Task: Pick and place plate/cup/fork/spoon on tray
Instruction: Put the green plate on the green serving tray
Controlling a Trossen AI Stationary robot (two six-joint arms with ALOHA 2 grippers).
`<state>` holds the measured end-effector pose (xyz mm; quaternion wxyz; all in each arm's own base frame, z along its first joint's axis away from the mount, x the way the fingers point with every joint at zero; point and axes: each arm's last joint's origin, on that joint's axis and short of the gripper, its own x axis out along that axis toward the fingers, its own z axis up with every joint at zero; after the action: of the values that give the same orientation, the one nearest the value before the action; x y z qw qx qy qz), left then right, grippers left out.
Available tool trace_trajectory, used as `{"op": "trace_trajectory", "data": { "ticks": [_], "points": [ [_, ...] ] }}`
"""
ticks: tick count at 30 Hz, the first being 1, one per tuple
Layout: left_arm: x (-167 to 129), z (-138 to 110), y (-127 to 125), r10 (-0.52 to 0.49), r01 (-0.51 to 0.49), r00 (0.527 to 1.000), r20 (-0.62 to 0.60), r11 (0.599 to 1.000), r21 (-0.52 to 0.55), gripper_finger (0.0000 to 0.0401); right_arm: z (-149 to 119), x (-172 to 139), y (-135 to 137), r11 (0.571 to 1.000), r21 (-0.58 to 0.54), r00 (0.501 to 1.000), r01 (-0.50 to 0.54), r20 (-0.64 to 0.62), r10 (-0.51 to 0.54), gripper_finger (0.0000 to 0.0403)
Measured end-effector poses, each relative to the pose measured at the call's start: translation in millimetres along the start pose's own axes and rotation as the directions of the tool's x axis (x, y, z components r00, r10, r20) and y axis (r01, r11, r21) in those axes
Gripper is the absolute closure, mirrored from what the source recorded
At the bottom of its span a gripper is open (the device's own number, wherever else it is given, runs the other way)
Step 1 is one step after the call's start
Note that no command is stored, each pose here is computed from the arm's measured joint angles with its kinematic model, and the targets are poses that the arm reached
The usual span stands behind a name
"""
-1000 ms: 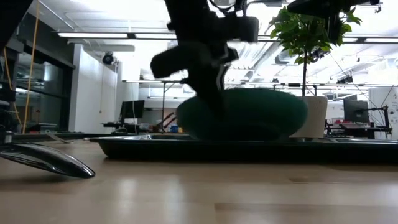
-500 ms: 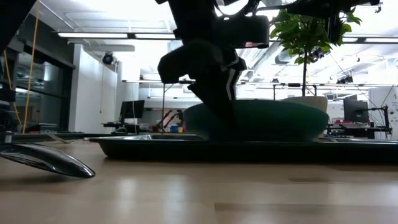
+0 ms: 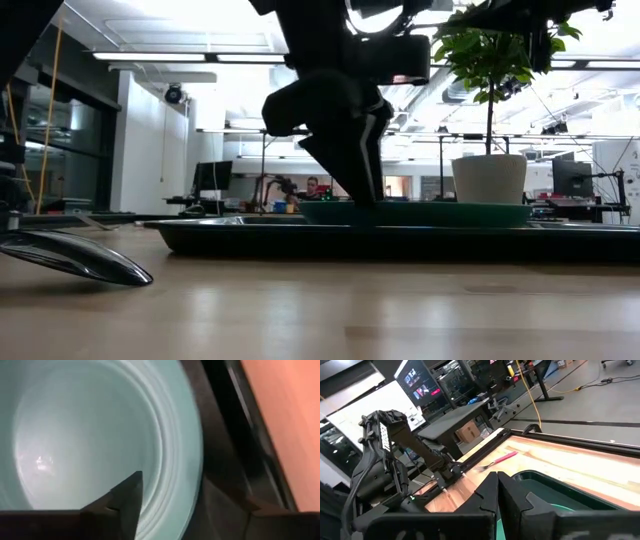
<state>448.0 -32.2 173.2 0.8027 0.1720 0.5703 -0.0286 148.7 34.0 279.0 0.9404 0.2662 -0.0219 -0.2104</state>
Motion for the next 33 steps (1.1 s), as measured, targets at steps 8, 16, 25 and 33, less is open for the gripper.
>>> {"op": "trace_trajectory", "data": {
  "ticks": [8, 16, 25, 33],
  "points": [
    [-42, -12, 25, -0.027, 0.026, 1.0, -0.005, 0.995, -0.094, 0.0169, 1, 0, 0, 1.0, 0.03, 1.0, 0.009, 0.012, -0.009, 0.0403],
    [-126, -35, 60, -0.004, 0.042, 0.994, 0.108, 0.935, -0.353, 0.0173, 7, 0, 4, 0.993, 0.111, 0.997, -0.026, 0.069, 0.019, 0.0403],
    [-217, -99, 79, 0.217, 0.21, 0.799, 0.56, 0.772, -0.6, 0.0174, 6, 2, 5, 0.994, 0.109, 0.998, -0.022, 0.069, 0.015, 0.0402],
    [-242, -166, 52, 0.389, 0.36, 0.439, 0.81, 0.75, -0.555, 0.0174, 1, 8, 10, 0.993, 0.111, 0.998, -0.045, 0.059, 0.039, 0.0402]
  ]
}}
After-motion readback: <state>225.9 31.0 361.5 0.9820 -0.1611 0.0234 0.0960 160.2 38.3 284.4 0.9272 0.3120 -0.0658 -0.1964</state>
